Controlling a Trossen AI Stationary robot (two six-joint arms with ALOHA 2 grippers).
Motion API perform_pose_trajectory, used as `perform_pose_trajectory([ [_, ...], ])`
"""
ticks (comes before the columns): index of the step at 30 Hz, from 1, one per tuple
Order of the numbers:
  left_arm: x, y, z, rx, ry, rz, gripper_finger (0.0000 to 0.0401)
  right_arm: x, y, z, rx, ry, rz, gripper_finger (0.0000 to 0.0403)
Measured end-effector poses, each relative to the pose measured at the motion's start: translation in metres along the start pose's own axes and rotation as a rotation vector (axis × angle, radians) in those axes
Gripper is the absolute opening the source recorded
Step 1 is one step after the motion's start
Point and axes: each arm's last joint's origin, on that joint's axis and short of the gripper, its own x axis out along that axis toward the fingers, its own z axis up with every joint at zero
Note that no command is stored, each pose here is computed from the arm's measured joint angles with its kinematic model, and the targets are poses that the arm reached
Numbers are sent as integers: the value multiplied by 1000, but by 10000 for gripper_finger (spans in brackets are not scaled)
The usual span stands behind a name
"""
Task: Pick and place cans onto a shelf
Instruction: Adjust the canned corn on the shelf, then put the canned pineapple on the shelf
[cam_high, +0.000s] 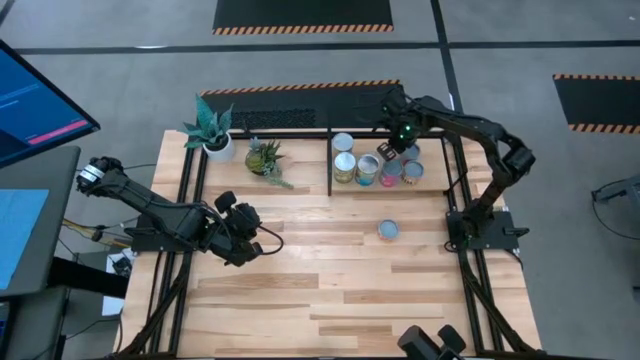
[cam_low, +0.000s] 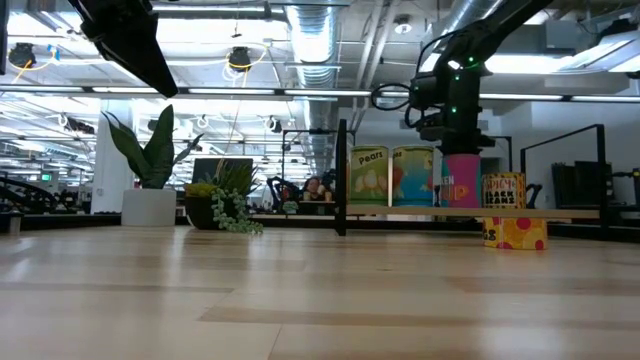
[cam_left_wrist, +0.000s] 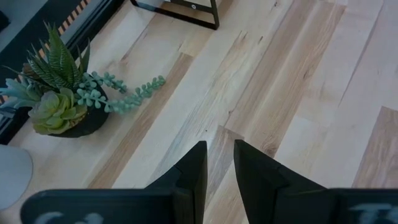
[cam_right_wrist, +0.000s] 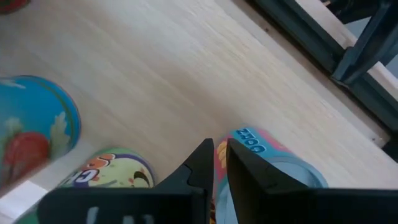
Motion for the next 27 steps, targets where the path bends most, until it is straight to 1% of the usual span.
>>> perform_pose_trajectory([
  [5, 0, 0, 0, 0, 0, 0, 70, -4, 0, 3, -7, -48, -7, 67],
  [8, 0, 0, 0, 0, -1, 1, 70, -15, 4, 5, -21, -92, 0, 67],
  [12, 0, 0, 0, 0, -1, 1, 70, -40, 13, 2, -113, -168, 14, 67],
  [14, 0, 0, 0, -2, -1, 1, 70, -60, 19, -4, -173, -224, 56, 67],
  [17, 0, 0, 0, -17, -1, 1, 70, -90, 32, -25, -253, -265, 156, 67],
  [21, 0, 0, 0, -35, -1, 1, 70, -129, 55, -67, -313, -266, 311, 67],
  [27, 0, 0, 0, -35, -1, 1, 70, -168, 91, -125, -414, -299, 451, 67],
])
